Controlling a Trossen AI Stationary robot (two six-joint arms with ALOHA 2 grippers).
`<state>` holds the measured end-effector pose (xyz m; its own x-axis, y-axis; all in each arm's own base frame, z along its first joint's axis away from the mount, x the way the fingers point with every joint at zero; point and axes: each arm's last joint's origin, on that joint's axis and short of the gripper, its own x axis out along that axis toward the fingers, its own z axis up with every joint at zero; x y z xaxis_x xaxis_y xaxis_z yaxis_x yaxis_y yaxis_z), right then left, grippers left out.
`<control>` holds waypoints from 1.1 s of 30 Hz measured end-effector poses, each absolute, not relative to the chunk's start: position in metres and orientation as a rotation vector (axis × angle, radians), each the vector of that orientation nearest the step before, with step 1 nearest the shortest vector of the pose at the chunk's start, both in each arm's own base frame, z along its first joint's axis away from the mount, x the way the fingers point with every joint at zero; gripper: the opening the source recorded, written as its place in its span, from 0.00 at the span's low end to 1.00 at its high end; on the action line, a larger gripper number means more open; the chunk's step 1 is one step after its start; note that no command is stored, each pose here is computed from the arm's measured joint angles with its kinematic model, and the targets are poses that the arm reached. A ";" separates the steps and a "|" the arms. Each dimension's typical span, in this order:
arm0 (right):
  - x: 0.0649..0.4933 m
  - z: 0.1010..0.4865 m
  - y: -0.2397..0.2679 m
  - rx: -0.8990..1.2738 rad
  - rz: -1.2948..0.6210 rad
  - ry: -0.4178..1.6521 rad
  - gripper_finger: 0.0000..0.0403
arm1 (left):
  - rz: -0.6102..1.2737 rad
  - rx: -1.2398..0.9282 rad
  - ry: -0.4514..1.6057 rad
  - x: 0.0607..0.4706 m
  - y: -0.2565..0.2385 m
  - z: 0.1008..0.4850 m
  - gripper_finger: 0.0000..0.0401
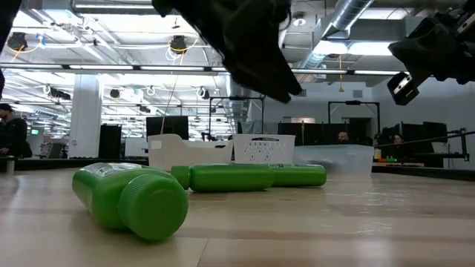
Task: Pick & Place Travel size toiletries
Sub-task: Put the green shampoo bottle into the left white bin
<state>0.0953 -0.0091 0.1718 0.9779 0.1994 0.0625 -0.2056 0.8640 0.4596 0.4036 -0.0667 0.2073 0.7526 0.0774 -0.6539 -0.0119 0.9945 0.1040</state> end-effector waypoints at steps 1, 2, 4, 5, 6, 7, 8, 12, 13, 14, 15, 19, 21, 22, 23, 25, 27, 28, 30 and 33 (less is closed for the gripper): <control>0.095 0.172 -0.009 0.483 0.212 -0.013 0.00 | 0.049 0.097 0.724 0.405 -0.067 0.203 0.72; 0.095 0.172 -0.009 0.483 0.212 -0.013 0.00 | 0.049 0.099 0.733 0.407 -0.067 0.198 0.72; 0.095 0.172 -0.009 0.483 0.212 -0.013 0.00 | 0.051 0.102 0.758 0.410 -0.067 0.187 0.72; 0.095 0.172 -0.009 0.483 0.212 -0.013 0.00 | 0.046 0.102 0.768 0.411 -0.067 0.181 0.72; 0.095 0.172 -0.009 0.483 0.212 -0.013 0.00 | 0.037 0.102 0.778 0.412 -0.069 0.176 0.72; 0.095 0.172 -0.009 0.483 0.212 -0.013 0.00 | 0.033 0.104 0.791 0.413 -0.070 0.170 0.71; 0.095 0.172 -0.009 0.483 0.212 -0.013 0.00 | 0.029 0.106 0.797 0.414 -0.071 0.165 0.71; 0.095 0.172 -0.009 0.483 0.212 -0.012 0.00 | 0.038 0.122 0.843 0.417 -0.077 0.143 0.71; 0.095 0.172 -0.009 0.483 0.212 -0.012 0.00 | 0.041 0.116 0.846 0.418 -0.077 0.140 0.71; 0.095 0.172 -0.009 0.483 0.212 -0.012 0.01 | 0.045 0.108 0.852 0.418 -0.078 0.136 0.71; 0.095 0.172 -0.009 0.483 0.212 -0.012 0.01 | 0.051 0.100 0.862 0.418 -0.077 0.133 0.71; 0.095 0.172 -0.009 0.483 0.212 -0.012 0.01 | 0.064 0.079 0.872 0.419 -0.077 0.127 0.71; 0.095 0.172 -0.009 0.483 0.212 -0.012 0.01 | 0.063 0.075 0.878 0.419 -0.074 0.127 0.70; 0.095 0.172 -0.009 0.483 0.212 -0.012 0.01 | 0.061 0.073 0.878 0.419 -0.074 0.126 0.68; 0.095 0.172 -0.009 0.484 0.212 -0.012 0.01 | 0.061 0.073 0.882 0.419 -0.074 0.126 0.67; 0.095 0.172 -0.009 0.484 0.212 -0.012 0.01 | 0.041 0.085 0.894 0.419 -0.072 0.122 0.62; 0.095 0.172 -0.009 0.484 0.212 -0.012 0.01 | 0.021 0.100 0.907 0.419 -0.073 0.119 0.57; 0.095 0.172 -0.009 0.484 0.212 -0.012 0.01 | 0.018 0.114 0.913 0.419 -0.073 0.118 0.54; 0.095 0.172 -0.009 0.484 0.212 -0.012 0.01 | 0.019 0.119 0.915 0.419 -0.073 0.117 0.50; 0.095 0.172 -0.009 0.484 0.212 -0.012 0.01 | 0.029 0.121 0.914 0.419 -0.073 0.118 0.44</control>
